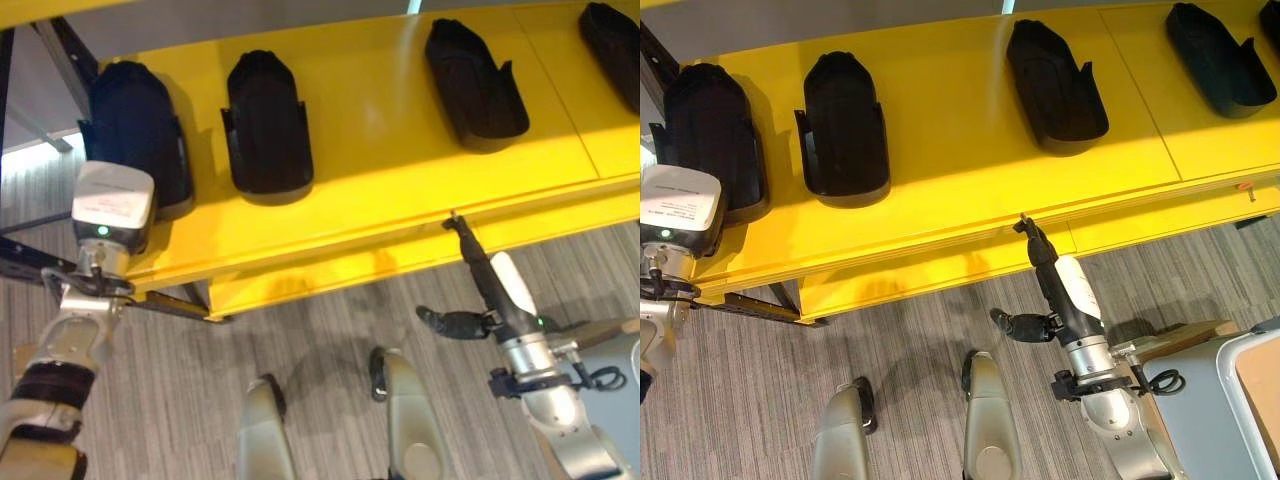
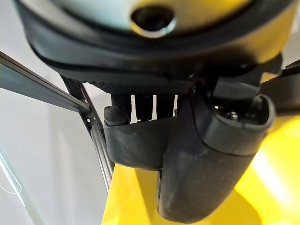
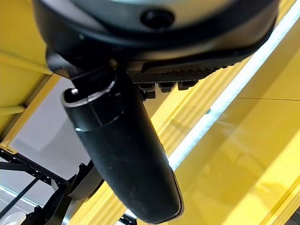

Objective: Move parts from the plastic box to the shelf.

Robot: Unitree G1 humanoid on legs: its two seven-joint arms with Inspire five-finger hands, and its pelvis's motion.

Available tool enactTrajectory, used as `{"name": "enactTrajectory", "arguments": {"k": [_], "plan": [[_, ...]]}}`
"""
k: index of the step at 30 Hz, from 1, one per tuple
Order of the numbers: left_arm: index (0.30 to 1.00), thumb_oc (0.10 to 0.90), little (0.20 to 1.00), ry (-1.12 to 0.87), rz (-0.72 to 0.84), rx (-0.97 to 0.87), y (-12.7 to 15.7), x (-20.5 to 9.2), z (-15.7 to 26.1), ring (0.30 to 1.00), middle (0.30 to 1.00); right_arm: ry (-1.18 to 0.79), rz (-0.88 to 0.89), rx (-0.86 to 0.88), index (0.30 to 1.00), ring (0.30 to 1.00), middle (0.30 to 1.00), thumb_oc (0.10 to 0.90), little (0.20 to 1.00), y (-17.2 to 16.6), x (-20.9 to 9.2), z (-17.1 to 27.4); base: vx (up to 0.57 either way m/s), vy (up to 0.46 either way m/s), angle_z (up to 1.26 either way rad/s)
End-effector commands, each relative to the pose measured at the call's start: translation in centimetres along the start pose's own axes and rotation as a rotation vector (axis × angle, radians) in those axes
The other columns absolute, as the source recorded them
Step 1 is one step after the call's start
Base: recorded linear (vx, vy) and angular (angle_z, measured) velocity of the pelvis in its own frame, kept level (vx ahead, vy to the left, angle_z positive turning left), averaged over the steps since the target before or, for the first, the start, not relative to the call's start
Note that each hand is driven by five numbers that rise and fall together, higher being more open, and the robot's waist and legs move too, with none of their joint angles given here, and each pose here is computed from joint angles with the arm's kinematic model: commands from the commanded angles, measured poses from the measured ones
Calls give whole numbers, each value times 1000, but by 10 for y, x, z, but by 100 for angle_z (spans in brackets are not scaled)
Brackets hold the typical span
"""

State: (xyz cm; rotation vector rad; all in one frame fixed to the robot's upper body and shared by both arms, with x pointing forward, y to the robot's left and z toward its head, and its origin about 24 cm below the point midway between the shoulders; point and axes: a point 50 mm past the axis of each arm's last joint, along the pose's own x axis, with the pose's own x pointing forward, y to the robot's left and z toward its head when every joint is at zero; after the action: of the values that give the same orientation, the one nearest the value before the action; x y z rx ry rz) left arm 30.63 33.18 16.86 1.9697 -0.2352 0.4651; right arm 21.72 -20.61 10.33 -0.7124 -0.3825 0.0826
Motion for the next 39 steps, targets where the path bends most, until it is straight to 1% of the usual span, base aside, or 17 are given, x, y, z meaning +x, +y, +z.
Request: {"name": "enactTrajectory", "arguments": {"k": [1,4,5,6,7,13,18,22,25,30,33,35,36,37,39], "plan": [[300,400,300,-26,-92,-26,-20,-19,9,300,300,-236,-161,-5,1000,1000,1000,900,1000,-27,12,41,0,0,0],[300,400,300,-26,-91,-21,-20,-18,8,300,300,-238,-161,-8,1000,1000,1000,900,1000,-27,12,42,0,0,0],[443,502,443,-31,-83,-24,-18,-17,9,443,443,-236,-160,-6,1000,1000,1000,900,1000,-27,12,41,0,0,0],[841,786,841,-36,-75,-20,-16,-17,9,841,841,-236,-160,-8,1000,1000,1000,900,1000,-27,12,41,0,0,0],[1000,900,1000,-36,-73,-21,-16,-16,9,1000,1000,-236,-161,-8,1000,1000,1000,900,1000,-27,12,41,0,0,0],[1000,900,1000,-71,-33,3,-9,-12,10,1000,1000,-238,-166,-5,1000,1000,1000,900,1000,-28,13,41,0,0,0],[1000,900,1000,-95,-33,26,-7,-11,9,1000,1000,-249,-164,-4,1000,1000,1000,900,1000,-27,13,42,0,0,0],[1000,900,1000,-108,-37,51,-7,-11,4,1000,1000,-251,-164,-5,1000,1000,1000,900,1000,-28,12,42,0,0,0],[1000,900,1000,-131,-30,104,1,-12,-6,1000,1000,-253,-160,-8,1000,1000,1000,900,1000,-28,12,43,0,0,0],[1000,900,1000,-157,-46,164,2,-16,-16,1000,1000,-258,-153,0,1000,1000,1000,900,1000,-27,12,43,0,0,0],[1000,900,1000,-202,-38,243,13,-15,-26,1000,1000,-262,-147,-3,1000,1000,1000,900,1000,-27,11,43,0,0,0],[1000,900,1000,-208,-34,256,17,-15,-30,1000,1000,-262,-145,-4,1000,1000,1000,900,1000,-27,11,43,0,0,0],[1000,900,1000,-224,-12,285,26,-13,-34,1000,1000,-261,-143,-10,1000,1000,1000,900,1000,-28,10,42,0,0,0],[1000,900,1000,-222,-13,286,26,-14,-35,1000,1000,-262,-142,-8,1000,1000,1000,900,1000,-27,10,42,0,0,0],[1000,900,1000,-242,15,315,37,-11,-40,1000,1000,-261,-142,-11,1000,1000,1000,900,1000,-28,10,42,0,0,0]]}}
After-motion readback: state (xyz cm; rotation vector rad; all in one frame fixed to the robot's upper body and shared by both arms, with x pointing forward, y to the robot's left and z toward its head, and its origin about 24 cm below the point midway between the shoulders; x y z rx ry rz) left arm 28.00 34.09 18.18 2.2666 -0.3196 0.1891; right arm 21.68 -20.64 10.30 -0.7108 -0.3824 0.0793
